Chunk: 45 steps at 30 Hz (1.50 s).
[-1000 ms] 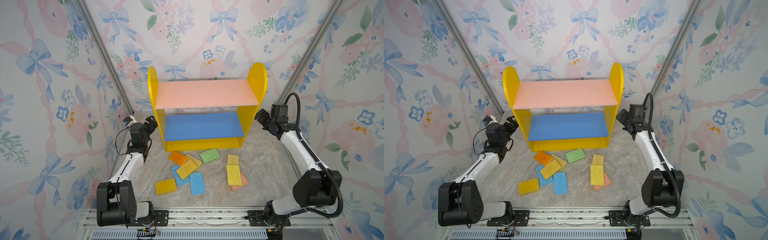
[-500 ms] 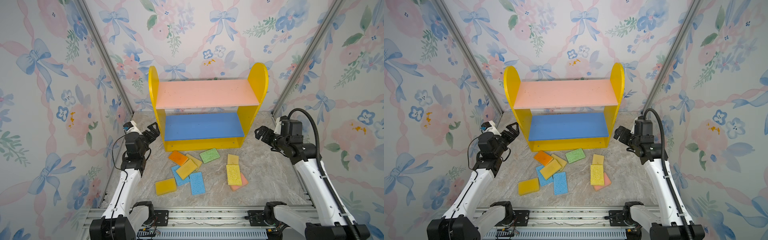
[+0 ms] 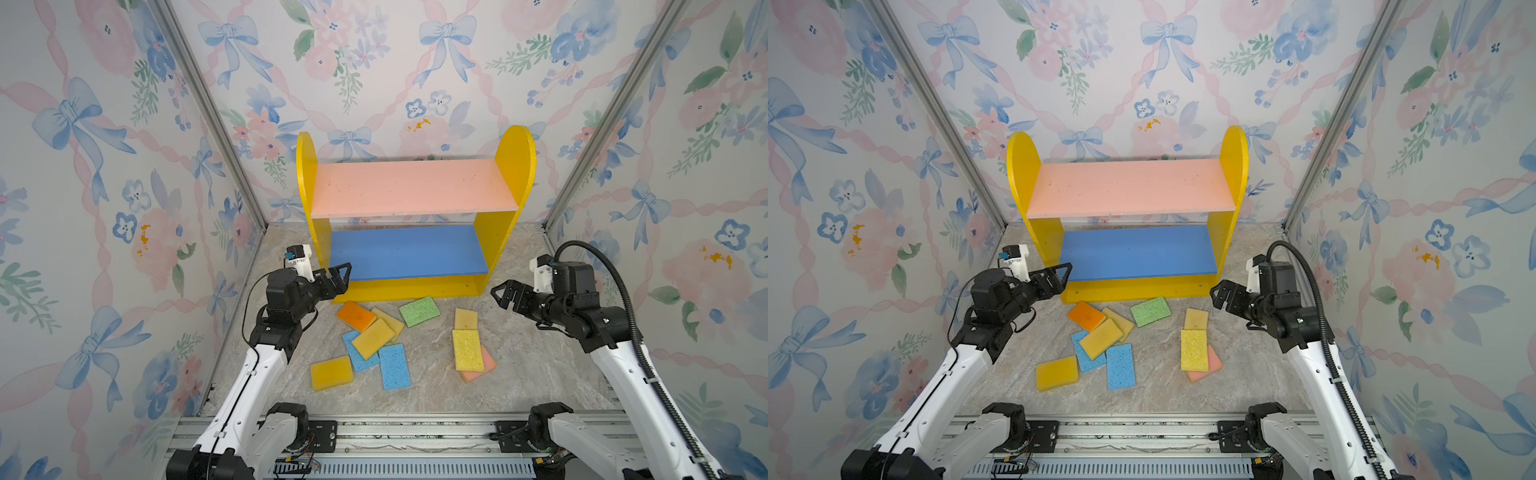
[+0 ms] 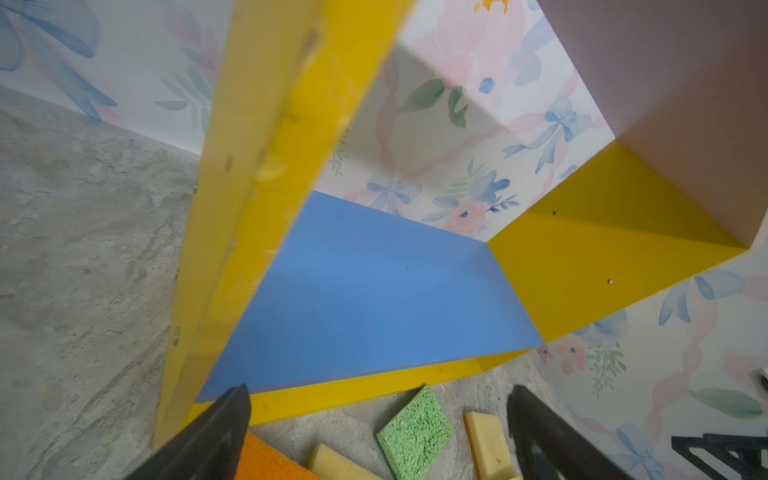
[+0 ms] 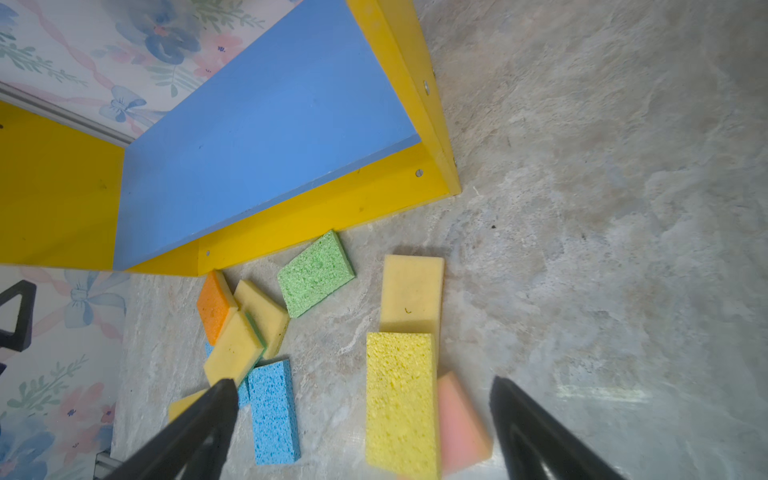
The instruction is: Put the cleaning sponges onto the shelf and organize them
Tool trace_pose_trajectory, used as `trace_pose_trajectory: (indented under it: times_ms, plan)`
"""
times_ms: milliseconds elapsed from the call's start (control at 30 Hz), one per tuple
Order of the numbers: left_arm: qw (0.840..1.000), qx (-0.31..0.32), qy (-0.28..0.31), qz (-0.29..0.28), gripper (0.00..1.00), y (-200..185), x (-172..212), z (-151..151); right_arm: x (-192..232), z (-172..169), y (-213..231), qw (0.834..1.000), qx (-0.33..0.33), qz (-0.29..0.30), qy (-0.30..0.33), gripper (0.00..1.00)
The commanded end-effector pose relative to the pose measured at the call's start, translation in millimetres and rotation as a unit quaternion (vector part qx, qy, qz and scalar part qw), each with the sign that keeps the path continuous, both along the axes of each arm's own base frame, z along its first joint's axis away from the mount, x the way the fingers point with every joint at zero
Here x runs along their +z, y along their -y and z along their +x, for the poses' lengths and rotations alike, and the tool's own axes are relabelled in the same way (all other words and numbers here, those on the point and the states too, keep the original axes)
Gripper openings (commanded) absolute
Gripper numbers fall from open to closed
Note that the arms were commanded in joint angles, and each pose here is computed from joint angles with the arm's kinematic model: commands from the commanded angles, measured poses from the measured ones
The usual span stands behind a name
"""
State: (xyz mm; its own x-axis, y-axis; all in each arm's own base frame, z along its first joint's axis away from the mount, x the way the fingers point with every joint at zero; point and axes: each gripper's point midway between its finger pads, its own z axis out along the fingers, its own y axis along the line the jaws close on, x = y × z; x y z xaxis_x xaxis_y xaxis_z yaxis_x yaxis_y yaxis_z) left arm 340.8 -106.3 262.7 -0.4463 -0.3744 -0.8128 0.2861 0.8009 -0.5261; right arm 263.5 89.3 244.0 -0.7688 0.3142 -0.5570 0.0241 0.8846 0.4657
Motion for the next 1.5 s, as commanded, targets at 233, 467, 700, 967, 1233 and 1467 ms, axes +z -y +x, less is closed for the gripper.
trace_pose_trajectory:
  times_ms: [233,467,700,967,1233,1467]
  plan:
    - [0.981,-0.168,-0.008,0.094,0.98,66,-47,-13,-36,2,-51,0.996,0.086,-0.014,-0.035,0.97]
    - [0.977,-0.186,-0.028,0.1,0.98,71,-65,-18,-68,-1,-72,0.985,0.131,-0.082,-0.07,0.97]
    - [0.973,-0.205,-0.036,0.103,0.98,79,-75,-25,-99,-14,-76,0.97,0.154,-0.149,-0.116,0.97]
    - [0.97,-0.213,-0.054,0.103,0.98,83,-86,-25,-138,-31,-65,0.942,0.158,-0.236,-0.178,0.97]
    - [0.969,-0.214,-0.056,0.107,0.98,85,-88,-28,-165,-41,-59,0.931,0.149,-0.257,-0.212,0.97]
    - [0.967,-0.22,-0.063,0.11,0.98,88,-92,-29,-182,-47,-61,0.927,0.148,-0.256,-0.23,0.97]
